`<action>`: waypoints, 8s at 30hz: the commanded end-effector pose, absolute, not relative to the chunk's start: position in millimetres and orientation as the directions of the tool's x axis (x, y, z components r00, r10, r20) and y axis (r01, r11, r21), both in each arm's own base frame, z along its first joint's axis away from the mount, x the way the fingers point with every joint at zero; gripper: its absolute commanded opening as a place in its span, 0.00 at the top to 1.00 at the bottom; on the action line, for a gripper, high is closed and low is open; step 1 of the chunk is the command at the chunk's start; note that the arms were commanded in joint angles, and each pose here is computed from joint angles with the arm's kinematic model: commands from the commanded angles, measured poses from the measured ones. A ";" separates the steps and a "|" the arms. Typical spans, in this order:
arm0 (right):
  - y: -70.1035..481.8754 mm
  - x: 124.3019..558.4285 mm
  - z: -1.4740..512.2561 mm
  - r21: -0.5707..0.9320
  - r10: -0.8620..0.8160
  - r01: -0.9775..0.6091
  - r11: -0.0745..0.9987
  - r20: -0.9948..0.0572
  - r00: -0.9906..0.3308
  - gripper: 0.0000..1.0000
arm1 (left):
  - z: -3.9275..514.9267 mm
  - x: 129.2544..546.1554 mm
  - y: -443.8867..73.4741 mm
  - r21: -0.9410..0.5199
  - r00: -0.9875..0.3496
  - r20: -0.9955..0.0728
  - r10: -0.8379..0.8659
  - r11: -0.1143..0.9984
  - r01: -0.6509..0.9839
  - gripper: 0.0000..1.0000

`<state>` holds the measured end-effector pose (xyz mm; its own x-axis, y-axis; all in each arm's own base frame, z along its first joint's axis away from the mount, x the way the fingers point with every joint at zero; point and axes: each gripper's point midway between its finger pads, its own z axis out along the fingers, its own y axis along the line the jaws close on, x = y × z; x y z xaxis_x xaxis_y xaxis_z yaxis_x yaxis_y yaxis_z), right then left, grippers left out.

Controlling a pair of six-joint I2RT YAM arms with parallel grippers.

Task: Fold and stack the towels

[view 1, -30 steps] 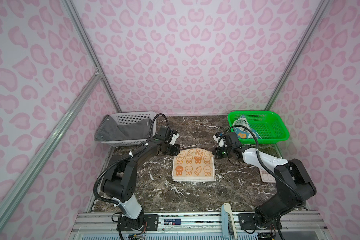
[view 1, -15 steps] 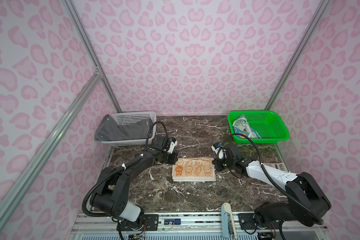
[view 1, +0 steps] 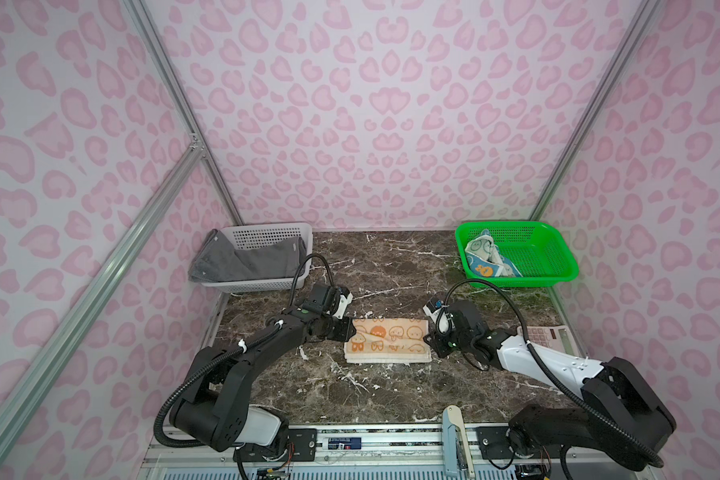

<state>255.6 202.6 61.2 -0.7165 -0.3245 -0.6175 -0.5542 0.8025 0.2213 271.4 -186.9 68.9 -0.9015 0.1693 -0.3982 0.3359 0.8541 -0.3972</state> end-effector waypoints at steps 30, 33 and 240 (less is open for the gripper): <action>225.9 219.6 17.1 0.251 -0.421 -0.516 0.819 -0.349 -0.837 0.72 | 21.4 243.1 -192.3 -0.415 -0.982 -0.179 0.058 0.900 0.129 0.92; 227.8 224.7 29.8 0.251 -0.405 -0.519 0.817 -0.391 -0.827 0.71 | 28.9 244.3 -190.8 -0.411 -0.979 -0.196 0.052 0.902 0.130 0.92; 371.1 238.6 40.2 0.122 -0.560 -0.906 0.404 -0.751 -0.351 1.00 | 49.0 270.9 -193.0 -0.760 -0.899 -0.074 -0.432 0.608 -0.230 0.03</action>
